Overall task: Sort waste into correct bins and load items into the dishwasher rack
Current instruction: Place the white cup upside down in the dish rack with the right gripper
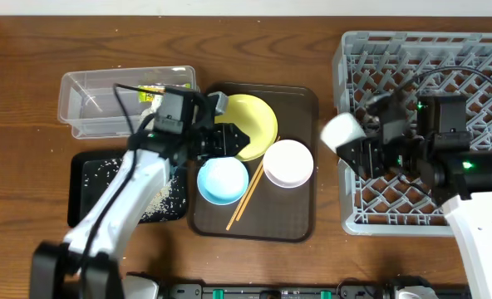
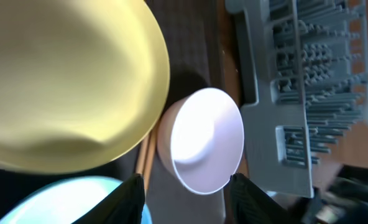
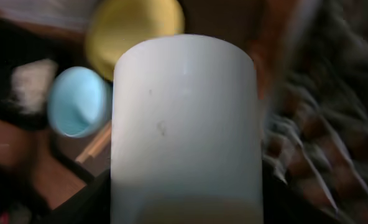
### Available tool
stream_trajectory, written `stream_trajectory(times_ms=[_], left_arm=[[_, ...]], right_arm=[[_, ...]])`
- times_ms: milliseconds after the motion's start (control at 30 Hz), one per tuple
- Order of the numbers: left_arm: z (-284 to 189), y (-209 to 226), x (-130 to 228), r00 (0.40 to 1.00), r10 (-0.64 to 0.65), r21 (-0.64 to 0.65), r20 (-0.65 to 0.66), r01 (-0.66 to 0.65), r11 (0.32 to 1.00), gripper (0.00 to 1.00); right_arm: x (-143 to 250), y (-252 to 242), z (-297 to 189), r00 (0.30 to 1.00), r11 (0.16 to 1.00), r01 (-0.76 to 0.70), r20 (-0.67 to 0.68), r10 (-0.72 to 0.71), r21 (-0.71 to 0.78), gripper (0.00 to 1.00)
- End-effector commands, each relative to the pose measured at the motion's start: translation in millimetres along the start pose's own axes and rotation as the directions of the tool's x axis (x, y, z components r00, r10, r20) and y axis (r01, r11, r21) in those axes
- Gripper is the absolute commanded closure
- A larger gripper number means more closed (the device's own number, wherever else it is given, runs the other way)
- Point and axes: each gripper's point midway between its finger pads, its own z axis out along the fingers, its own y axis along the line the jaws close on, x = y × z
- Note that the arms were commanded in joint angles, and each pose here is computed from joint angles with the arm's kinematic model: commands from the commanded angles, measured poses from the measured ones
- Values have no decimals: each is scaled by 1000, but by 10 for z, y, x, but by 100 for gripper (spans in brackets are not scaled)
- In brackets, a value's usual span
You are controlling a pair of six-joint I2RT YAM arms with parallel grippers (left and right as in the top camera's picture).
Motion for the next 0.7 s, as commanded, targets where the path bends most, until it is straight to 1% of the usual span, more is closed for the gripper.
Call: stream_trajectory(times_ms=[0, 67, 133, 233, 267, 300, 333, 500, 667], left_arm=[[-268, 22, -126, 992, 80, -114, 99, -69, 991, 53], [-378, 9, -130, 988, 93, -142, 123, -75, 987, 53], [-468, 8, -118, 986, 98, -168, 138, -74, 983, 53], [-550, 22, -85, 984, 98, -197, 145, -69, 978, 53], [-562, 34, -71, 985, 97, -205, 143, -66, 977, 53], [-568, 46, -63, 985, 95, -211, 142, -63, 975, 53], [-568, 50, -56, 986, 93, -213, 139, -62, 975, 53], [-565, 60, -49, 987, 90, -216, 136, -59, 975, 53], [-565, 65, -39, 987, 87, -218, 132, -57, 974, 53]], right_arm=[[-88, -402, -268, 989, 961, -146, 46, 139, 235, 83], [-64, -533, -402, 977, 932, -214, 50, 209, 292, 86], [-41, -632, -515, 963, 909, -265, 46, 264, 321, 87], [68, -799, -652, 935, 866, -331, 6, 355, 374, 89], [111, -862, -688, 923, 849, -349, -10, 384, 398, 91], [160, -937, -720, 908, 828, -367, -29, 417, 424, 96], [200, -1013, -743, 892, 808, -385, -46, 450, 446, 99], [337, -1322, -707, 821, 747, -438, -116, 559, 500, 99], [525, -1612, -594, 726, 685, -500, -174, 665, 530, 99]])
